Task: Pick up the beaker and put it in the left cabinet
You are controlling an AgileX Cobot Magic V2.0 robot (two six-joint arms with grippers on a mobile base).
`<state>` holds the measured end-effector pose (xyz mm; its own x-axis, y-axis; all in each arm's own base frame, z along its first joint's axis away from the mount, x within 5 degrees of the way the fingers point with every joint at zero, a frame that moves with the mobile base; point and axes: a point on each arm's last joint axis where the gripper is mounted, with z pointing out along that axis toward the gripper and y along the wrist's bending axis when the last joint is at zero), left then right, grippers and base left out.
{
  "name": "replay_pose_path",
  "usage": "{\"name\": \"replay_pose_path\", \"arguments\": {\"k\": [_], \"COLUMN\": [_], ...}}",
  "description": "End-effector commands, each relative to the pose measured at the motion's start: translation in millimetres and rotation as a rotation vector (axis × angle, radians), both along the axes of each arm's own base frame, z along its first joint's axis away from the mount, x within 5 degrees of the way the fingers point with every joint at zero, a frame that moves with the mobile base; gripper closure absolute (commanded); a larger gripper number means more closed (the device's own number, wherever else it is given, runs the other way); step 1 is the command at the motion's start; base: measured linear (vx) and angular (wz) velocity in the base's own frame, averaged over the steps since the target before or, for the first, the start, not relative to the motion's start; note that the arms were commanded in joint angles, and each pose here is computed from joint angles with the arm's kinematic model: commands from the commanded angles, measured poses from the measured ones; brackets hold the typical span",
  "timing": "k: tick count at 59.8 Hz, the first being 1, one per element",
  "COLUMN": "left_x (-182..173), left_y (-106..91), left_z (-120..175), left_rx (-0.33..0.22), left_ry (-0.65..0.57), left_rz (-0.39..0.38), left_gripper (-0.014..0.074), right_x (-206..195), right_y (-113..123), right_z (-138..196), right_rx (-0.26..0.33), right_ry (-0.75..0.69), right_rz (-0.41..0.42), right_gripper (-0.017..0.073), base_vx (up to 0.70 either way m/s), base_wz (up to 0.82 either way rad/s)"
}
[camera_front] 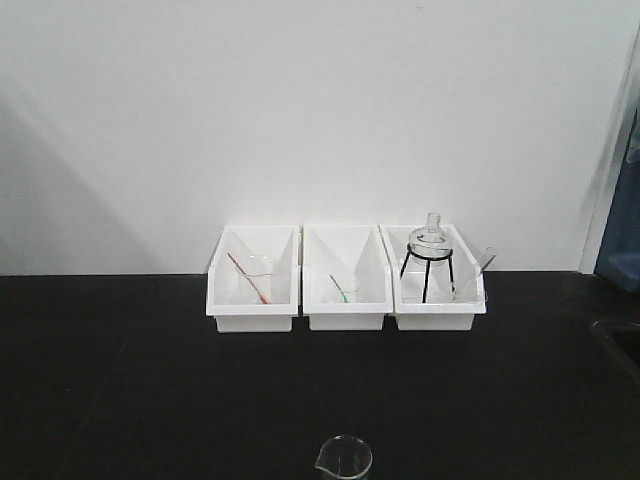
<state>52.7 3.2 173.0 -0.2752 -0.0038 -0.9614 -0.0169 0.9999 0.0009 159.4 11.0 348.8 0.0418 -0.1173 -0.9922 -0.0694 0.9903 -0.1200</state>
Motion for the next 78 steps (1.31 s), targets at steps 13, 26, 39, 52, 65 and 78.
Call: {"name": "replay_pose_path", "arguments": {"k": [13,26,39,52,65,78], "left_x": [0.6,0.6,0.6,0.6,0.6,0.6], "left_y": [-1.4,-1.4,-1.4,-1.4,-1.4,-1.4], "left_z": [12.3,12.3,12.3,12.3,12.3,12.3], "left_rx": [-0.004,-0.004,-0.004,-0.004,-0.004,-0.004], "left_ry": [-0.099,-0.099,-0.099,-0.099,-0.099,-0.099], "left_rz": [-0.018,-0.018,-0.018,-0.018,-0.018,-0.018], "left_gripper": [0.0590,0.0590,0.0590,0.0590,0.0590,0.0590], "right_x": [21.0,21.0,22.4,22.4,41.8,44.7], "right_y": [2.0,2.1,1.4,1.0,9.3,48.5], "right_z": [14.1,14.2,14.3,17.8,9.2,-68.1], "right_rx": [0.031,0.046,0.117,0.165,0.193,0.089], "right_ry": [-0.098,-0.098,-0.101,-0.139,-0.259,-0.109], "right_rz": [0.014,0.016,0.014,0.017,0.110,0.545], "right_gripper": [0.0478,0.0193,-0.0171,-0.0153,-0.0080,-0.0013], "base_vx": [0.00,0.00,0.00,0.00,0.00,0.00], "base_wz": [0.00,0.00,0.00,0.00,0.00,0.00]}}
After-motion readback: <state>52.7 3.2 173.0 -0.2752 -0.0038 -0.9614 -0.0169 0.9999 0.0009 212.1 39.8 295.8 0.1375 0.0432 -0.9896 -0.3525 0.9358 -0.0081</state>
